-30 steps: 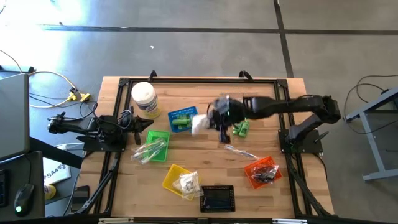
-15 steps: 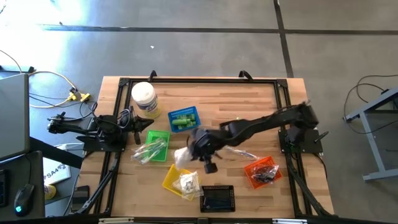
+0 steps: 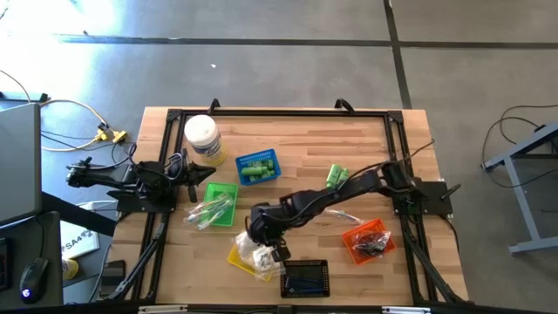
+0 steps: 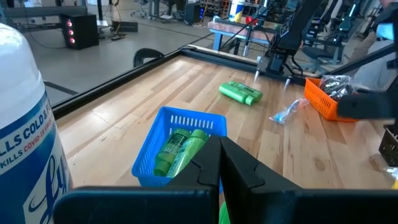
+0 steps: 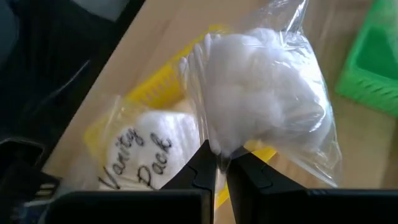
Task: Pick & Place Travel size toiletries
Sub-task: Put the white cotton pack into the yellow bin, then adjust the black bin
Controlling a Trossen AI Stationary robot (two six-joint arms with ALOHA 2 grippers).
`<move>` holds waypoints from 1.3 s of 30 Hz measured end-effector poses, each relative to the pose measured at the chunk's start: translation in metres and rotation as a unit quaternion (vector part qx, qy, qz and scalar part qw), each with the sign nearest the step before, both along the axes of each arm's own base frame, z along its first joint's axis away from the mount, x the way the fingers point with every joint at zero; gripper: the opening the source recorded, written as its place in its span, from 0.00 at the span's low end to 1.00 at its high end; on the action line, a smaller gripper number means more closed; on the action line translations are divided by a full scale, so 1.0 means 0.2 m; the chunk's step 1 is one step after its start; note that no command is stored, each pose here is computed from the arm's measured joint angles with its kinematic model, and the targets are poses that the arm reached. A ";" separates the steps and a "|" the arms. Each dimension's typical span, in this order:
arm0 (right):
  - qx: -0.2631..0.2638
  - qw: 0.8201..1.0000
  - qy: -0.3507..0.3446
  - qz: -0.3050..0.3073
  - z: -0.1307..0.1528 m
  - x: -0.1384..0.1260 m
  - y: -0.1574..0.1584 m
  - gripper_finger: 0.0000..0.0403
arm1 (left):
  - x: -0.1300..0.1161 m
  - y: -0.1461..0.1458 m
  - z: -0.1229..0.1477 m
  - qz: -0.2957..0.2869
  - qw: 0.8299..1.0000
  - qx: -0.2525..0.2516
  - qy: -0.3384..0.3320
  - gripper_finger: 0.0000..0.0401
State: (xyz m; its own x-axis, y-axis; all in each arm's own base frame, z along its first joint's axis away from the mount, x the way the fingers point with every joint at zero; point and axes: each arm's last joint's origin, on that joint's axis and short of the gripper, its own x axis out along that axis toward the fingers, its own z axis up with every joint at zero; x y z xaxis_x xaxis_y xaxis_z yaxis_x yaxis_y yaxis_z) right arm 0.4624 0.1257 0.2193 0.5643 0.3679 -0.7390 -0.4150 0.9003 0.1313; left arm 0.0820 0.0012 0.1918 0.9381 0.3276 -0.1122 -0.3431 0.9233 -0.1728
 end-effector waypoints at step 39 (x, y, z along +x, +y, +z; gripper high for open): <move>-0.084 0.994 -0.037 -0.054 0.52 -0.30 -0.16 0.37 | 0.00 0.00 0.00 0.000 1.000 0.001 0.004 0.00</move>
